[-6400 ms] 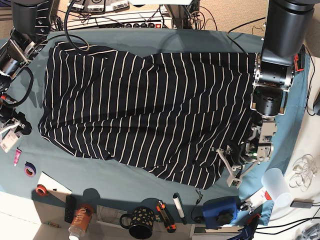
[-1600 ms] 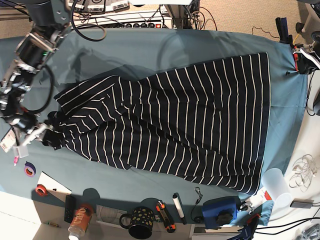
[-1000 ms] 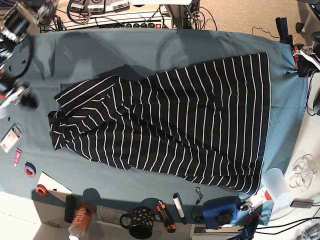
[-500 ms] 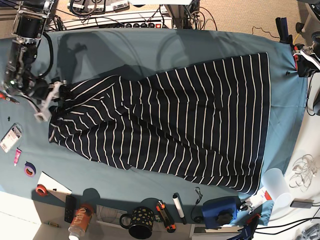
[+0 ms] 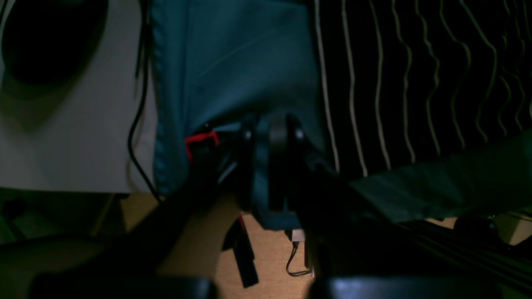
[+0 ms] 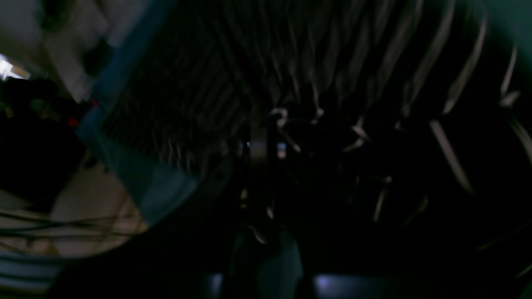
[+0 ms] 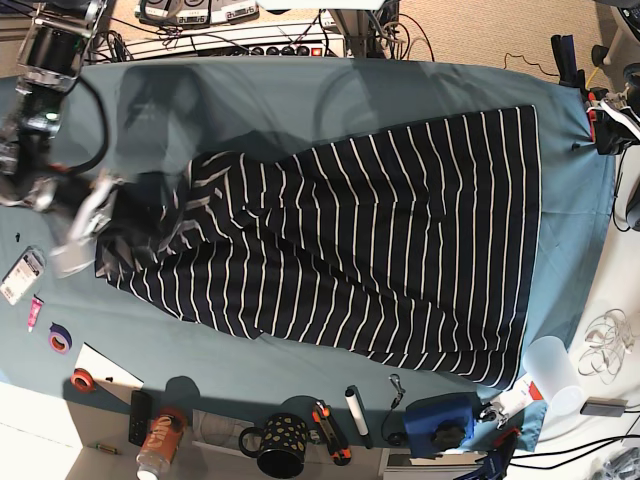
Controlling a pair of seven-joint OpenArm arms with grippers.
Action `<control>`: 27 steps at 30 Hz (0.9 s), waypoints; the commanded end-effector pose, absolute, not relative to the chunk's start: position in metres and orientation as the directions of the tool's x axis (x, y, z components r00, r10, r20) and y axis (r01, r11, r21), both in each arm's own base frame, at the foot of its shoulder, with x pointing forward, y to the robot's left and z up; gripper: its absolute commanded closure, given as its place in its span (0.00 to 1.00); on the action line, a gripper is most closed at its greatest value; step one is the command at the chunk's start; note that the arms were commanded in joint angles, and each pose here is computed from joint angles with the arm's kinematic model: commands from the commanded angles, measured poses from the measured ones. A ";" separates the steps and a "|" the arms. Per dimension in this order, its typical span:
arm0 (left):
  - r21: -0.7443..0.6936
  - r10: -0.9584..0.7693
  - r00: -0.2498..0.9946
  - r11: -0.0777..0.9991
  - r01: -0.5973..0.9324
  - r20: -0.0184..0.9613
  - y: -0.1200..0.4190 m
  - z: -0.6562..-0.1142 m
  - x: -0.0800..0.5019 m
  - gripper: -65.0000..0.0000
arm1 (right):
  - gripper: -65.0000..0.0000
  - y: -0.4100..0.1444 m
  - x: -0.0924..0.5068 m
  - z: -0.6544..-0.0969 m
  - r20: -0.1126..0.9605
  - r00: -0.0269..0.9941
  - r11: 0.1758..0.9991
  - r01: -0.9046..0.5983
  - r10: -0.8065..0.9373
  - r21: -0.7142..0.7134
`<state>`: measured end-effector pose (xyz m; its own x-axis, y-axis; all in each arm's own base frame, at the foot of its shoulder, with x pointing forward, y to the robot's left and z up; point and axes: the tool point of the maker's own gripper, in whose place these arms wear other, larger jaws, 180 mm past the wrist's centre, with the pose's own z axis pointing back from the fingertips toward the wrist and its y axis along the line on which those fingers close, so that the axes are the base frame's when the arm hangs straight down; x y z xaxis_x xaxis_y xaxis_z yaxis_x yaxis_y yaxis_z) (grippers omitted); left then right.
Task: Layout the t-shirt on the table in an organized manner, then fold the t-shirt properly
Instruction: 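Regrasp the shirt corner with right gripper and pull it flat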
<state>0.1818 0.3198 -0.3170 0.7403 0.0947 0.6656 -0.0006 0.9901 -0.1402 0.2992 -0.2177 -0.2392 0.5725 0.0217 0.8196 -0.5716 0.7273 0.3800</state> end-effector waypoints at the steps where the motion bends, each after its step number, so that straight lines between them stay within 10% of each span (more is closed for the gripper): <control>1: -0.123 0.072 0.714 0.992 0.019 0.696 0.322 -0.305 0.188 0.93 | 1.00 -0.224 0.304 -0.216 0.859 0.512 0.736 -0.591 0.026 0.330; 27: -0.376 0.236 0.638 0.922 0.092 0.733 0.253 -0.318 0.180 0.93 | 1.00 -0.254 0.280 -0.228 0.848 0.525 0.798 -0.477 -0.078 0.369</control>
